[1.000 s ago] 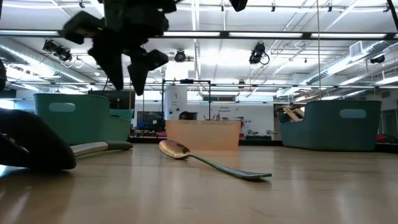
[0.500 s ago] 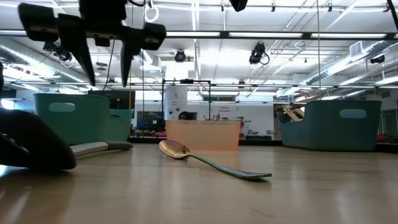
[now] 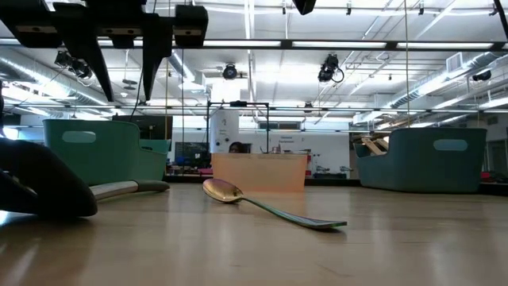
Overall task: Pick & Place Kitchen Items
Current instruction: Put the black spatula into the blue bin
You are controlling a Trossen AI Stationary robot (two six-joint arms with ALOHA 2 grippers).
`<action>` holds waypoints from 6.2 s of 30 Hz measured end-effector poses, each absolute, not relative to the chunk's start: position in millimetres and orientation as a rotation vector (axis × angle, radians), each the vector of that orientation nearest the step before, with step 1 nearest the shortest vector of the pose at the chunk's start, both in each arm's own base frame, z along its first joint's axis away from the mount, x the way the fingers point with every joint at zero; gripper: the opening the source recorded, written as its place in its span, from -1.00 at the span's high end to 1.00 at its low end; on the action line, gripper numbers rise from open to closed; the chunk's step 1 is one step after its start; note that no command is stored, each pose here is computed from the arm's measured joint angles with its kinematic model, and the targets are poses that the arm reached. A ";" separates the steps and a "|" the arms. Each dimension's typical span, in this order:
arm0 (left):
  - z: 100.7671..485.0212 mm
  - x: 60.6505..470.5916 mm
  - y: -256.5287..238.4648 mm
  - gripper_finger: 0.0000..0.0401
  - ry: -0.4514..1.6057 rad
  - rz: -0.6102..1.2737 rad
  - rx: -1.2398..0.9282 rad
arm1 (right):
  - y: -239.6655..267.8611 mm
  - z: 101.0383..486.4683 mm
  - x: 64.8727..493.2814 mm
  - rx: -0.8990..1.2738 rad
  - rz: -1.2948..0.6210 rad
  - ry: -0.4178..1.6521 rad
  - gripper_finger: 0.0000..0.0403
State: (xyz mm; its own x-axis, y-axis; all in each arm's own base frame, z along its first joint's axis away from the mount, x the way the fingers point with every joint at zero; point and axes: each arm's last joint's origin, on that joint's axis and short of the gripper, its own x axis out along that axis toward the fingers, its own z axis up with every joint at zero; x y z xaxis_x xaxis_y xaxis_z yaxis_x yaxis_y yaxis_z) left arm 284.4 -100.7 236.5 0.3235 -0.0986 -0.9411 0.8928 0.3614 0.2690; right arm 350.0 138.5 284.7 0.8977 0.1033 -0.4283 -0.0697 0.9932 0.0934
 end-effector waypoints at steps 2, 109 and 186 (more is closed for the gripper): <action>236.9 284.8 -103.2 0.21 1.007 -0.804 0.972 | 138.6 284.7 349.9 0.076 0.090 0.447 0.90; 232.9 286.0 -113.5 0.61 1.071 -0.670 0.674 | 138.4 284.1 349.7 0.073 0.088 0.454 0.90; 378.5 261.9 -96.6 0.61 0.161 -0.243 0.132 | 140.7 294.6 372.2 -0.024 -0.026 0.137 0.18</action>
State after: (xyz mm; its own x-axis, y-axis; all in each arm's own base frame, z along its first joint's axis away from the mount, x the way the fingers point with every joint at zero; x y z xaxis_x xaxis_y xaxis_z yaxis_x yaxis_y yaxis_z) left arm 261.9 -96.6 378.5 0.9579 -0.2283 -0.1740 0.2495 0.9620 0.1108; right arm 372.2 140.7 294.6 0.9903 -0.0273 -0.1361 0.0241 0.9994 -0.0254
